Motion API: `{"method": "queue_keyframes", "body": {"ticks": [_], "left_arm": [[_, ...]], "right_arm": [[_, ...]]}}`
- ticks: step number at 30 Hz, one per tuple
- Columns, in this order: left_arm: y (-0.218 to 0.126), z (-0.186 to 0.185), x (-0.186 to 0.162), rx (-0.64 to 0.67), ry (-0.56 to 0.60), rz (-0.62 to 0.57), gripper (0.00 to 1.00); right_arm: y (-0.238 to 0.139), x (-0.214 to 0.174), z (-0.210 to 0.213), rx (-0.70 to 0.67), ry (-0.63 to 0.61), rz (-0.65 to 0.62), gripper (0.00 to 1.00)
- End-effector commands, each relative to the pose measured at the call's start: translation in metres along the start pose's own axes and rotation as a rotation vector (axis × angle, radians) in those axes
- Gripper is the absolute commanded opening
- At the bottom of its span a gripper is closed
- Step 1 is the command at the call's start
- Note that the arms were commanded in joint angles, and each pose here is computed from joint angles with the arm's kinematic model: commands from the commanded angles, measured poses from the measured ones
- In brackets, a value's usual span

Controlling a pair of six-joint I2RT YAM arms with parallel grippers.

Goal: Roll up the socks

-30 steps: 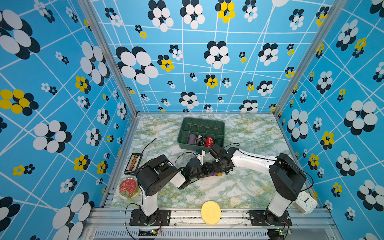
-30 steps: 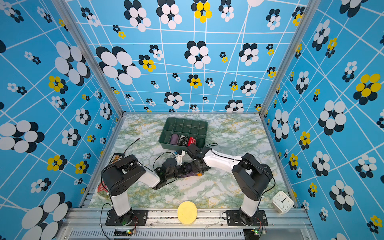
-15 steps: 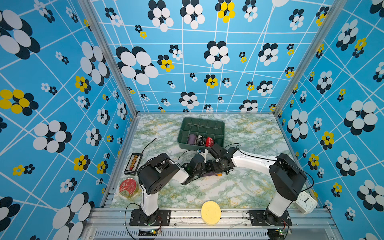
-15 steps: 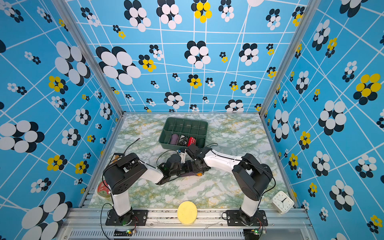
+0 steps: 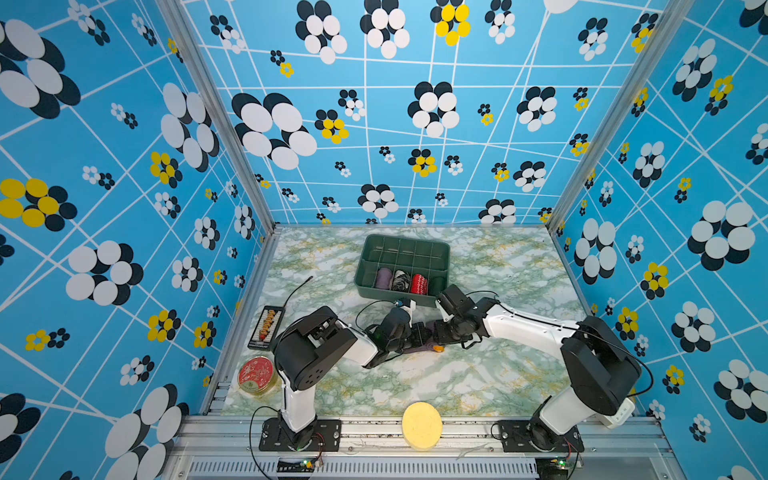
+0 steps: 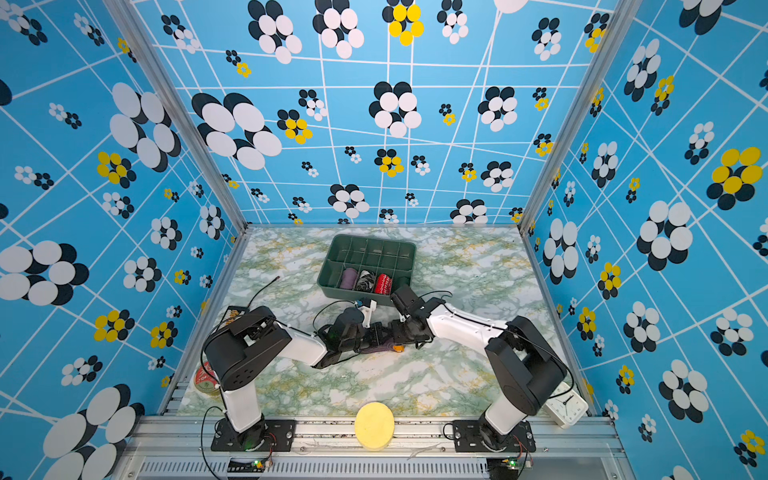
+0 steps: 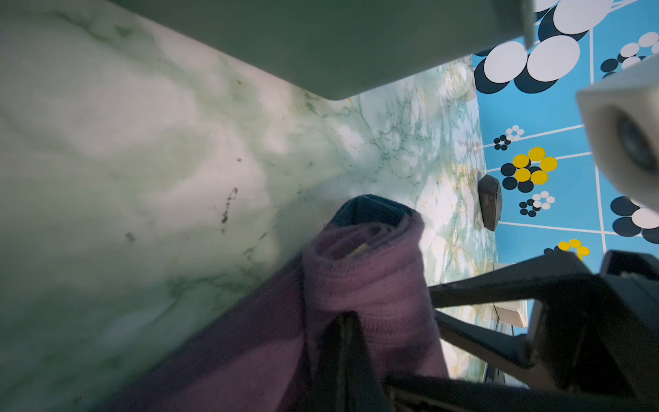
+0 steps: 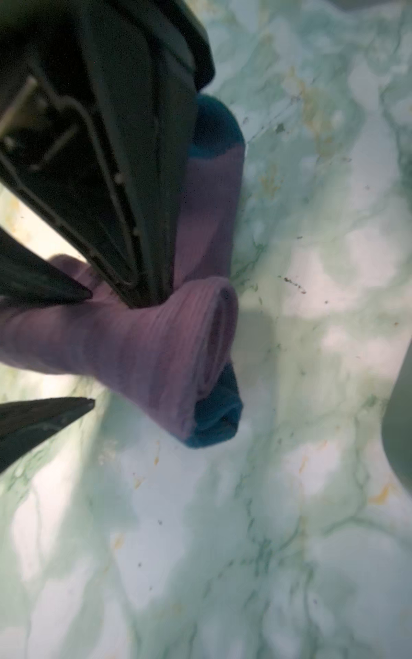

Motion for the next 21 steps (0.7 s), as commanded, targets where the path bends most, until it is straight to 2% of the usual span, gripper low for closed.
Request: {"method": "queue_keyframes", "body": {"ticks": [1,5,9,13,21], "left_arm": [[-0.003,0.036,-0.015,0.120,-0.016,0.054,0.00],[-0.003,0.036,-0.015,0.119,-0.016,0.054,0.00],[-0.003,0.036,-0.015,0.119,-0.015,0.058,0.00],[-0.004,0.036,-0.016,0.121,-0.014,0.060,0.00],[-0.005,0.031,-0.015,0.140,0.009,0.081,0.00]], "right_arm": [[-0.021,0.011,0.004,0.129,0.068,-0.103,0.48],[-0.036,0.010,-0.018,0.131,0.150,-0.175,0.52],[-0.025,-0.004,-0.039,0.057,0.198,-0.118,0.47],[-0.006,-0.011,-0.038,0.076,0.212,-0.061,0.39],[0.003,-0.003,-0.031,0.132,0.214,-0.086,0.38]]}}
Point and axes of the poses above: each gripper's point midway between its finger pads, its own y axis out along the fingers, its own z axis along the line the jaws close on, x = y × z, the point moved 2 cm from there along -y, back along the fingers, and after that the axes turned 10 degrees about -y, right-handed, at the moved point
